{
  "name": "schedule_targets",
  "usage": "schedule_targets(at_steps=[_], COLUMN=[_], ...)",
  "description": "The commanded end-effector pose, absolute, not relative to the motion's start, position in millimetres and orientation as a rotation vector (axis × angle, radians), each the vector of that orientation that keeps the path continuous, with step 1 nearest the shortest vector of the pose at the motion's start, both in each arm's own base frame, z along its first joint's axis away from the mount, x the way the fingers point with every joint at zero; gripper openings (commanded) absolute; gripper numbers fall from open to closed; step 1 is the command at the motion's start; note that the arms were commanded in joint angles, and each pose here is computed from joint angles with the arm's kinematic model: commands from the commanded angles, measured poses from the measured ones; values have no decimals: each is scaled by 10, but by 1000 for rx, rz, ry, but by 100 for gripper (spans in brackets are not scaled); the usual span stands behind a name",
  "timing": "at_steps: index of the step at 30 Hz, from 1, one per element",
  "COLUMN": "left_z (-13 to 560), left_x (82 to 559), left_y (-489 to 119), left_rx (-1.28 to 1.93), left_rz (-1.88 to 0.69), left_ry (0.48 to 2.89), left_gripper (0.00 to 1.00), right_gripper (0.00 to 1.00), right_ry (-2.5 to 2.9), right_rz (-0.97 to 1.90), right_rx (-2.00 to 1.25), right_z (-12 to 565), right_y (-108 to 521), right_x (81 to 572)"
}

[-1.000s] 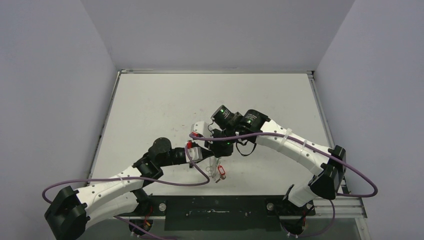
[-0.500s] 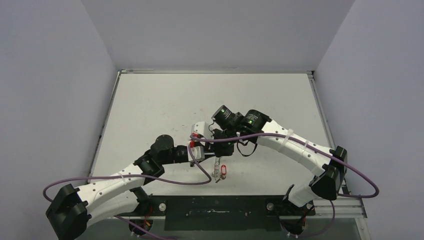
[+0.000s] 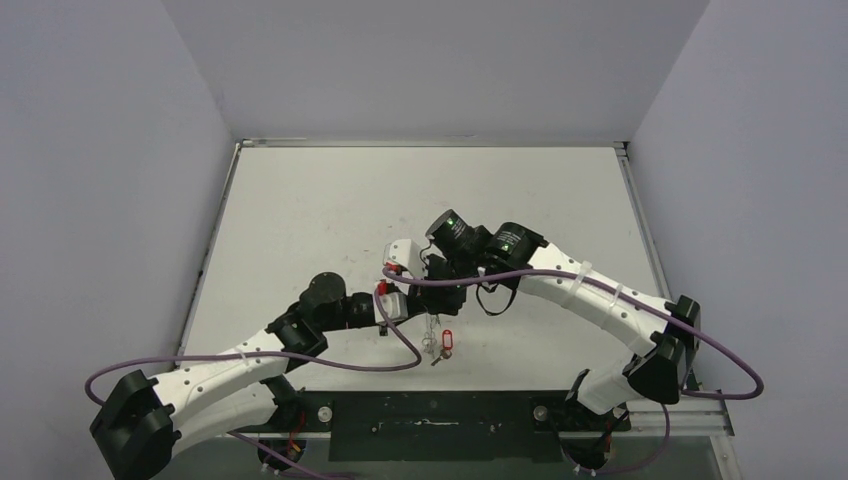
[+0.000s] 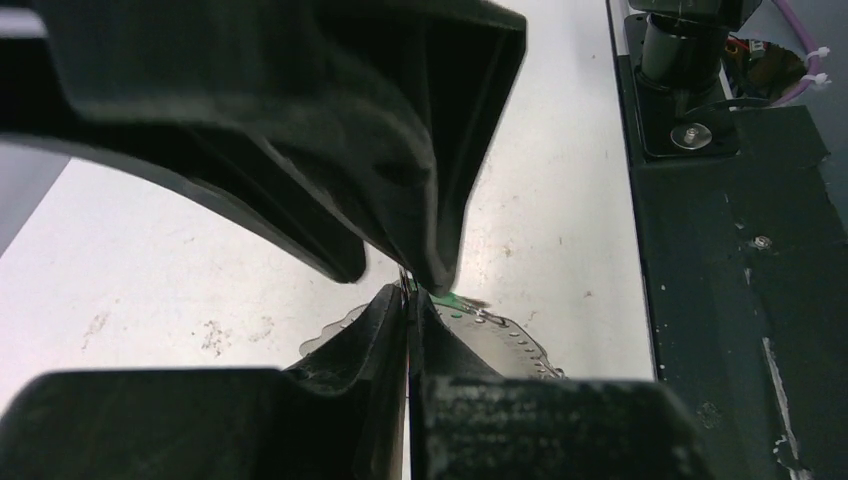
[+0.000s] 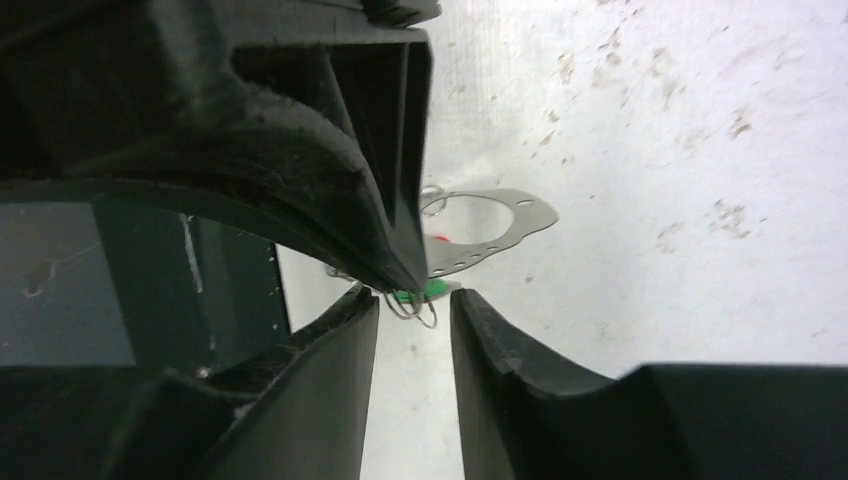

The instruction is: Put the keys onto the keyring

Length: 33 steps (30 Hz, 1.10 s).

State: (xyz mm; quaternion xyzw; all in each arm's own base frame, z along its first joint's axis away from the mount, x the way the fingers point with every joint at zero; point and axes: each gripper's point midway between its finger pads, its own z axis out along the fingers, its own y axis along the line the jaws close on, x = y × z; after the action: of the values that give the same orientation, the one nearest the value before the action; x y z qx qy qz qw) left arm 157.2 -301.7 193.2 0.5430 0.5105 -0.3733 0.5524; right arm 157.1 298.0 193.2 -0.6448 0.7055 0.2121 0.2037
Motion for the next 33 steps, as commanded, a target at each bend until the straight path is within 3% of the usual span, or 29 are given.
schedule_targets(at_steps=[1, 5, 13, 20, 26, 33], left_z=[2113, 2149, 2221, 2377, 2433, 2466], left_x=[1609, 1621, 1553, 1484, 1456, 1451], left_y=[-2985, -2949, -2912, -2914, -2948, -2957], left_rx=[1161, 1078, 1021, 1021, 1043, 1046], left_rz=[-888, -901, -929, -934, -940, -945], left_ry=[1176, 1149, 1069, 965, 933, 924], left_gripper=[0, 0, 0, 0, 0, 0], right_gripper=[41, 51, 51, 52, 49, 37], right_ry=[1833, 1791, 1555, 1252, 1193, 1196], right_rz=[614, 679, 942, 927, 953, 981], right_rx=[-1629, -1570, -1496, -1503, -1525, -1550], right_z=[2260, 2328, 2418, 2516, 2519, 2384], right_y=[3154, 3144, 2967, 2924, 2961, 3019], right_x=[1779, 1827, 1790, 1636, 1595, 1608])
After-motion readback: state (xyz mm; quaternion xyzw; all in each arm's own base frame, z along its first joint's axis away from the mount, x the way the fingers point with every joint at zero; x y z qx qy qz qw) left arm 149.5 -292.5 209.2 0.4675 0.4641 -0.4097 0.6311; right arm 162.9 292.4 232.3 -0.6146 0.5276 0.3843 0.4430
